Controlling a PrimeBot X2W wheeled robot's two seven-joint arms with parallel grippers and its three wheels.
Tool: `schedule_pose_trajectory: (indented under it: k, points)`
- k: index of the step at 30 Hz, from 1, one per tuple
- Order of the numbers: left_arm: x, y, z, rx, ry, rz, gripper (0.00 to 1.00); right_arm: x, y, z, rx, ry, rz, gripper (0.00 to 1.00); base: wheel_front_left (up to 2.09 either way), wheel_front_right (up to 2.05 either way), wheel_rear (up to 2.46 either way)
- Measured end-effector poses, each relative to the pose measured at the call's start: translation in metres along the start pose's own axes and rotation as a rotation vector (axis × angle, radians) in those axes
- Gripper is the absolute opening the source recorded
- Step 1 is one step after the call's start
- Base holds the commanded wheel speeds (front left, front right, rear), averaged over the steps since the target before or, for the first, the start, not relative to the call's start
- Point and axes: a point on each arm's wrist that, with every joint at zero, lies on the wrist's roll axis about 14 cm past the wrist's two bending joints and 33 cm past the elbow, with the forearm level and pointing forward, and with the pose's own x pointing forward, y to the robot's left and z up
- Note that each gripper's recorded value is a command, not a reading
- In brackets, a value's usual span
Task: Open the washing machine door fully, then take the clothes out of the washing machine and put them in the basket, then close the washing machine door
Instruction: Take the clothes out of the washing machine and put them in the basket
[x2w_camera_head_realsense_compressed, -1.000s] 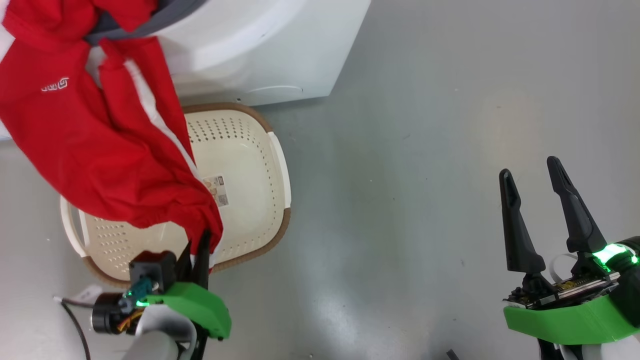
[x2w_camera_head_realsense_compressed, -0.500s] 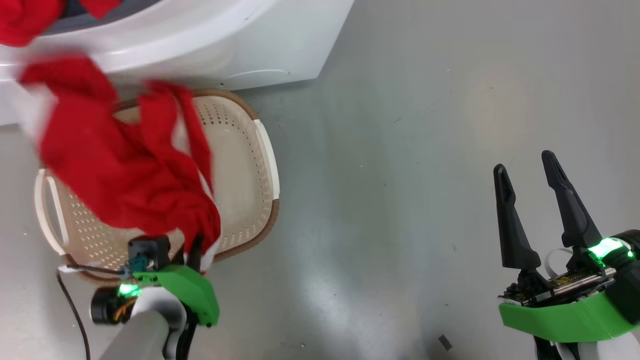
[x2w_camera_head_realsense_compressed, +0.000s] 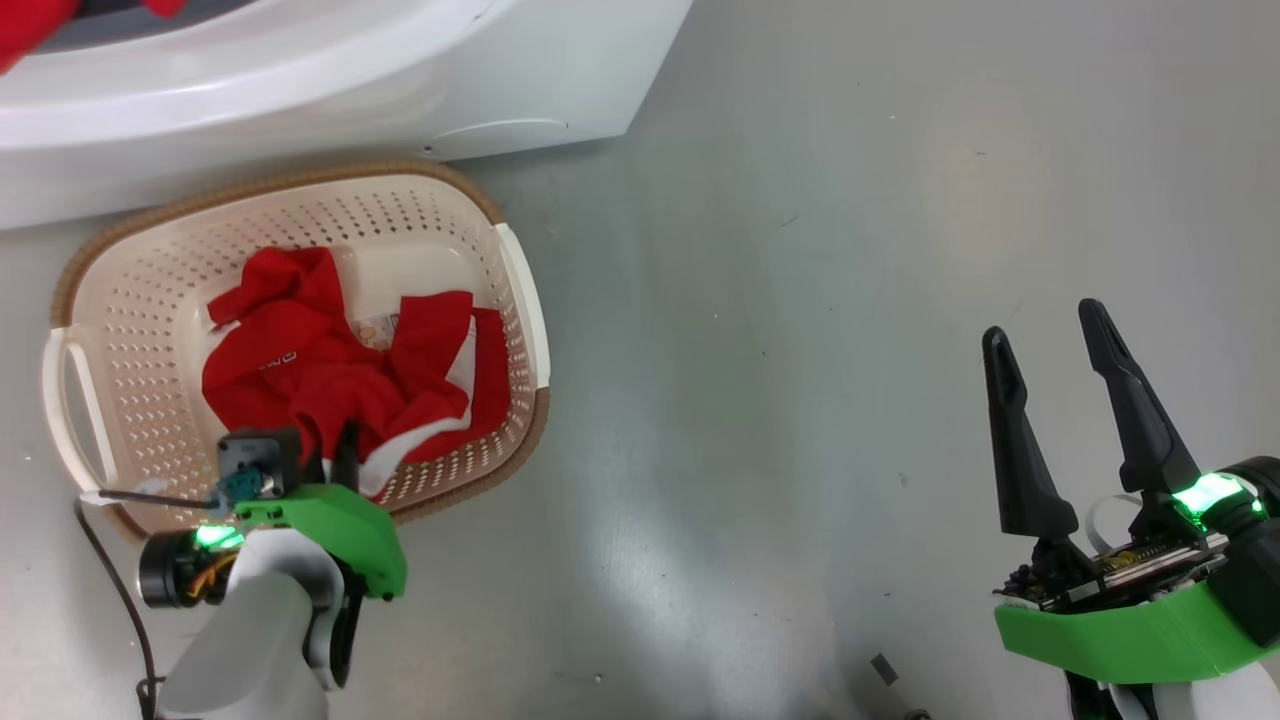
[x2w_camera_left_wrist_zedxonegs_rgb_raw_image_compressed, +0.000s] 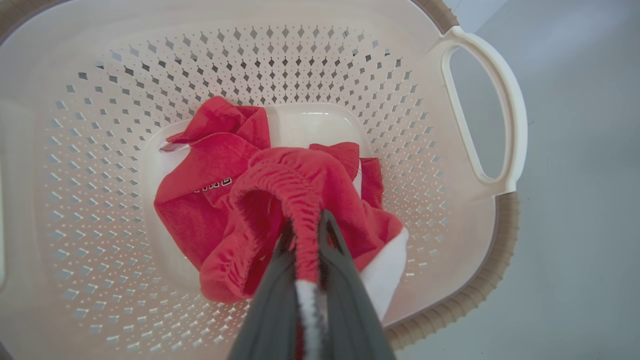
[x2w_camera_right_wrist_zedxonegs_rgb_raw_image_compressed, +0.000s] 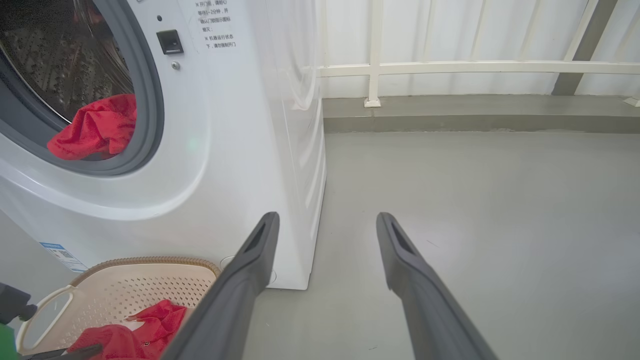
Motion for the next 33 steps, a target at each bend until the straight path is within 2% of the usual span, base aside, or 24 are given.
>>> schedule_pose_trajectory:
  k: [6, 7, 9, 10, 17, 23, 33]
  points:
    - [0.005, 0.005, 0.014, 0.007, -0.048, 0.027, 0.00, 0.004, 0.000, -0.002, -0.001, 0.000, 0.003, 1.00, 0.00, 0.00, 0.00]
    - [0.006, 0.006, 0.017, 0.004, -0.058, 0.034, 0.10, 0.005, 0.000, -0.002, -0.002, 0.001, 0.003, 1.00, 0.00, 0.00, 0.00]
    - [0.007, 0.006, 0.022, 0.008, -0.075, 0.035, 0.76, 0.004, 0.000, -0.004, -0.001, 0.005, 0.003, 1.00, 0.00, 0.00, 0.00]
    - [0.008, 0.006, 0.025, 0.013, -0.084, 0.037, 1.00, 0.005, 0.000, -0.004, -0.001, 0.006, 0.003, 1.00, 0.00, 0.00, 0.00]
    - [0.005, 0.009, 0.041, 0.021, -0.129, 0.046, 1.00, 0.004, 0.002, -0.002, 0.006, 0.000, 0.006, 1.00, 0.00, 0.00, 0.00]
    - [-0.002, 0.008, 0.072, 0.013, -0.219, 0.047, 1.00, 0.003, 0.004, 0.004, 0.015, -0.016, 0.012, 1.00, 0.00, 0.00, 0.00]
    - [-0.039, 0.007, 0.099, -0.026, -0.345, 0.049, 1.00, -0.002, 0.009, 0.022, 0.025, -0.062, 0.025, 1.00, 0.00, 0.00, 0.00]
